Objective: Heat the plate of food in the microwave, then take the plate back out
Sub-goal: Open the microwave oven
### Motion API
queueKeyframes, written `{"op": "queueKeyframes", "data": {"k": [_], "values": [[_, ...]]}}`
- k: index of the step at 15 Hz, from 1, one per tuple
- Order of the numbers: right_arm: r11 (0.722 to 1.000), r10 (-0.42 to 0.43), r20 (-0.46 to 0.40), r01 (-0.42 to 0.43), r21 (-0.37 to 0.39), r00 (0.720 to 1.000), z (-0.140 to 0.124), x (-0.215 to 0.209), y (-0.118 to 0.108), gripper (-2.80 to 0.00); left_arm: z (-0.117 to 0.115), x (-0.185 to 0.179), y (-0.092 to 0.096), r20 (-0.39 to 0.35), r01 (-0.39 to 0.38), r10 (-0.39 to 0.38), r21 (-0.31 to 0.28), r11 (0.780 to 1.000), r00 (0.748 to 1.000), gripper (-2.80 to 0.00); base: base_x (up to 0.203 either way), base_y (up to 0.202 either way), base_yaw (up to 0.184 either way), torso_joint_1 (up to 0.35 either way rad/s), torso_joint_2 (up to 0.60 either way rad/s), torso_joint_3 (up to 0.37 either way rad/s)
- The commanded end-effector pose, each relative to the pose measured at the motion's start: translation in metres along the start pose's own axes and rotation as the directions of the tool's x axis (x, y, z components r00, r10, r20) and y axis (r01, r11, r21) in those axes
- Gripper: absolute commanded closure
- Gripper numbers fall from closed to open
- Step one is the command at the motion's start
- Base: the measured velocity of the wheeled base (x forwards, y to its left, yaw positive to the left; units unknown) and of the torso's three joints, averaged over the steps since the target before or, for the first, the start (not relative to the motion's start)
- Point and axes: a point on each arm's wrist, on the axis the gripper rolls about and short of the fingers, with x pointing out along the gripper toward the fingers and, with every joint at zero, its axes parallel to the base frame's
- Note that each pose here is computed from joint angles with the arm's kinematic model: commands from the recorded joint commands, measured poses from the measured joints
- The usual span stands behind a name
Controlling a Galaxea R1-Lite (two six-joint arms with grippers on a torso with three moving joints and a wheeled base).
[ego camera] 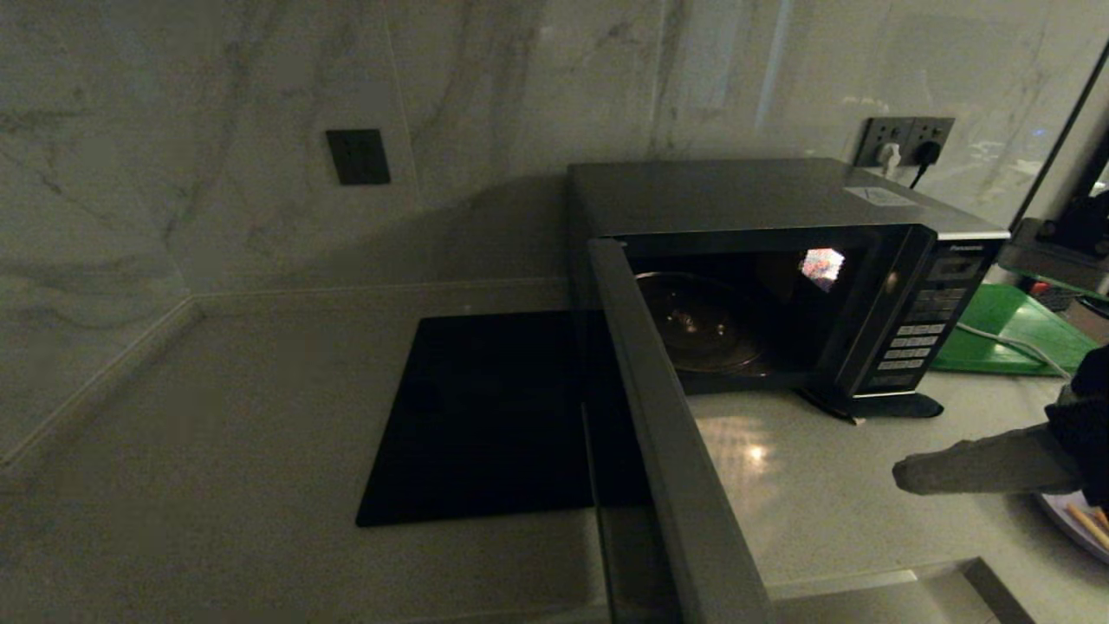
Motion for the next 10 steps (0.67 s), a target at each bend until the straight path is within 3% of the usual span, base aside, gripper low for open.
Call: {"op": "queueKeyframes", "data": {"k": [1, 3, 4, 5, 6, 8, 10], "values": [[1.0, -0.008, -0.016, 0.009, 0.017, 1.0, -0.002, -0.002, -0.003, 0.0, 0.0, 0.0, 0.0, 0.001, -0.002, 0.002, -0.001, 1.0, 1.0, 0.0, 0.0, 0.0, 0.0, 0.0, 0.0, 0.0], [0.991, -0.102, 0.024, 0.099, 0.09, 0.995, 0.0, -0.009, -0.02, 0.0, 0.0, 0.0, 0.0, 0.001, 0.0, 0.0, -0.001, 1.0, 1.0, 0.0, 0.0, 0.0, 0.0, 0.0, 0.0, 0.0], [0.973, -0.19, 0.058, 0.18, 0.142, 0.98, 0.001, -0.015, -0.031, 0.0, 0.0, 0.0, 0.0, 0.001, 0.0, 0.0, -0.001, 1.0, 1.0, 0.0, 0.0, 0.0, 0.0, 0.0, 0.0, 0.0], [0.937, -0.308, 0.103, 0.283, 0.204, 0.946, 0.003, -0.022, -0.046, 0.0, 0.0, 0.0, 0.0, 0.001, -0.002, 0.002, -0.001, 1.0, 1.0, 0.0, 0.0, 0.0, 0.0, 0.0, 0.0, 0.0], [0.88, -0.44, 0.153, 0.392, 0.267, 0.885, 0.006, -0.028, -0.061, 0.0, 0.0, 0.0, 0.0, 0.001, -0.001, 0.001, -0.001, 1.0, 1.0, 0.0, 0.0, 0.0, 0.0, 0.0, 0.0, 0.0], [0.725, -0.668, 0.185, 0.575, 0.379, 0.721, 0.008, -0.041, -0.088, 0.0, 0.0, 0.0, 0.0, 0.001, -0.001, 0.001, -0.001, 1.0, 1.0, 0.0, 0.0, 0.0, 0.0, 0.0, 0.0, 0.0], [0.6, -0.778, 0.145, 0.653, 0.461, 0.612, 0.004, -0.054, -0.111, 0.0, 0.0, 0.0, 0.0, 0.0, 0.0, 0.0, -0.001, 1.0, 1.0, 0.0, 0.0, 0.0, 0.0, 0.0, 0.0, 0.0]]}}
